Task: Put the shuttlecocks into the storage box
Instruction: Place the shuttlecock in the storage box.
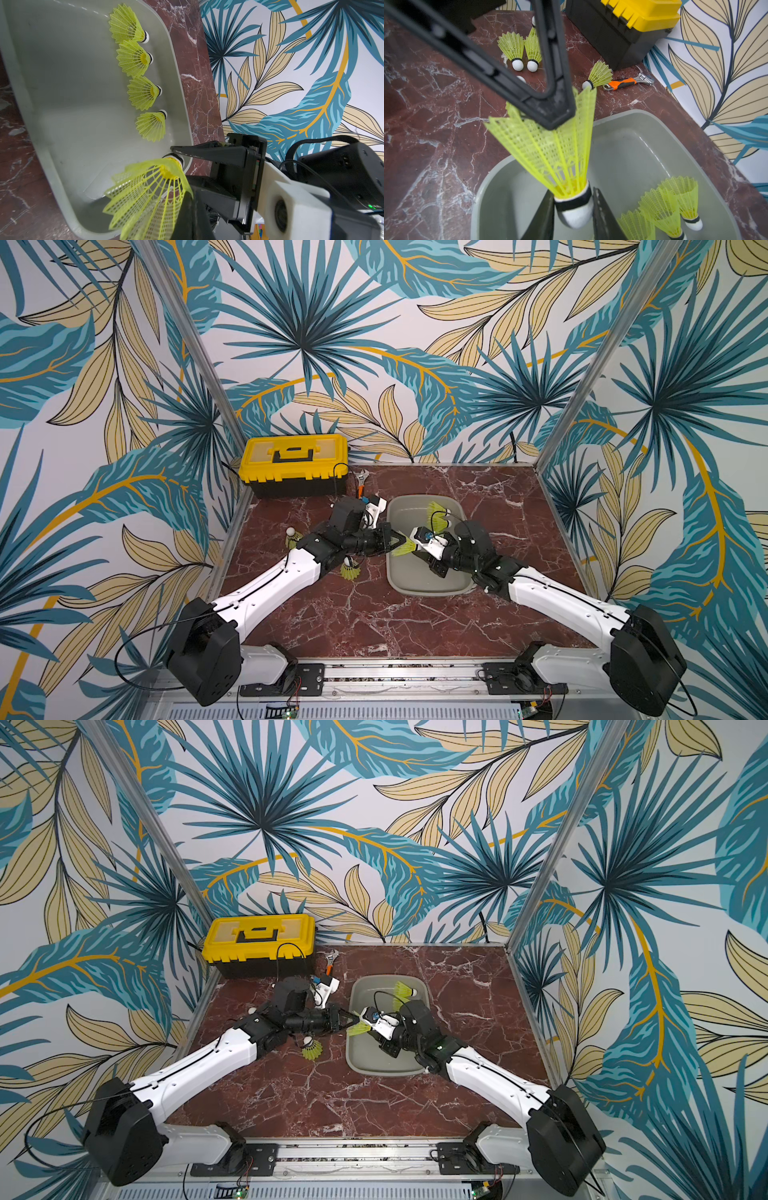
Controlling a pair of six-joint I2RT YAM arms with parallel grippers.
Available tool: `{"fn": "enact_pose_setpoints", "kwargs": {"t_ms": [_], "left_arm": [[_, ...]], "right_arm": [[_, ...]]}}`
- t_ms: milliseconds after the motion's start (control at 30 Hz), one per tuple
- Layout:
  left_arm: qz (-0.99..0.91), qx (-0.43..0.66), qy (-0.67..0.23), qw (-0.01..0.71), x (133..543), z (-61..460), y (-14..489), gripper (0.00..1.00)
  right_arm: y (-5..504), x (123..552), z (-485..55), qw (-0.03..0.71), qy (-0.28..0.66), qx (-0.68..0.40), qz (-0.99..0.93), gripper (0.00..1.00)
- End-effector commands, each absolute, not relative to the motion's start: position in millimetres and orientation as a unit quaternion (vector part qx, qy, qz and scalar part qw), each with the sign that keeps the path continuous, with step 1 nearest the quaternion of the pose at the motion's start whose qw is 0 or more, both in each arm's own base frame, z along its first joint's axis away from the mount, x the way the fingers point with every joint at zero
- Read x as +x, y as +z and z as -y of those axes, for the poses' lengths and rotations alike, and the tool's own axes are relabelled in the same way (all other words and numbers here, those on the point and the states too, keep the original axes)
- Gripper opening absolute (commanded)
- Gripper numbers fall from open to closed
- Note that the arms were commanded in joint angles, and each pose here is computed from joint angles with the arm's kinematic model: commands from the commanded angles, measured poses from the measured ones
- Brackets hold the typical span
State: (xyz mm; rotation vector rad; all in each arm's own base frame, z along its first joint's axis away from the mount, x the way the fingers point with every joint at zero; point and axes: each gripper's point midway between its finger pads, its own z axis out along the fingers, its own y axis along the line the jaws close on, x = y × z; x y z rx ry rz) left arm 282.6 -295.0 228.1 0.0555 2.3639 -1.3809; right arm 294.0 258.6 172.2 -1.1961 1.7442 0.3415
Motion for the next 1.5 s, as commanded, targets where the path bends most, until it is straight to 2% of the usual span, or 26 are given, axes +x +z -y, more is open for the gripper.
{"fn": "enact_pose_setpoints", "kwargs": {"t_ms": [0,267,467,733,1000,1100,1133,1200,1267,1367,1467], "left_arm": [[-0.836,0.04,-0.502,0.216,285.7,300.2,244.2,0.02],[-0.847,0.07,-0.493,0.189,275.4,302.0,235.5,0.27],[-0.858,0.089,-0.475,0.172,267.4,299.5,226.8,0.31],[-0.863,0.091,-0.467,0.171,270.9,300.1,220.5,0.26],[-0.857,0.089,-0.474,0.182,278.8,304.9,221.3,0.01],[-0.857,0.083,-0.476,0.181,280.0,305.4,220.6,0.0],[-0.854,0.082,-0.479,0.185,281.3,306.0,222.4,0.0],[-0.849,0.077,-0.486,0.194,284.4,307.1,226.0,0.0],[-0.846,0.067,-0.49,0.202,286.8,306.5,227.9,0.0],[-0.84,0.047,-0.497,0.212,291.2,305.4,228.4,0.0],[-0.831,0.027,-0.51,0.218,293.9,305.7,228.8,0.0]], "right_arm": [[169.4,293.1,-257.9,0.47,0.136,-0.495,-0.718,0.23],[167.2,293.7,-253.6,0.465,0.124,-0.495,-0.723,0.2],[166.4,293.4,-253.6,0.462,0.124,-0.496,-0.725,0.2],[166.7,292.7,-253.7,0.461,0.127,-0.495,-0.726,0.2],[167.6,289.5,-253.2,0.46,0.132,-0.493,-0.726,0.21],[168.7,289.5,-250.6,0.464,0.129,-0.488,-0.728,0.28],[169.9,290.1,-249.5,0.467,0.127,-0.485,-0.729,0.33],[172.5,292.4,-244.5,0.478,0.116,-0.472,-0.732,0.51],[173.9,293.1,-238.9,0.488,0.106,-0.461,-0.733,0.6],[178.1,293.4,-229.9,0.508,0.092,-0.442,-0.734,0.65],[187.2,291.5,-220.5,0.529,0.087,-0.416,-0.734,0.67]]}}
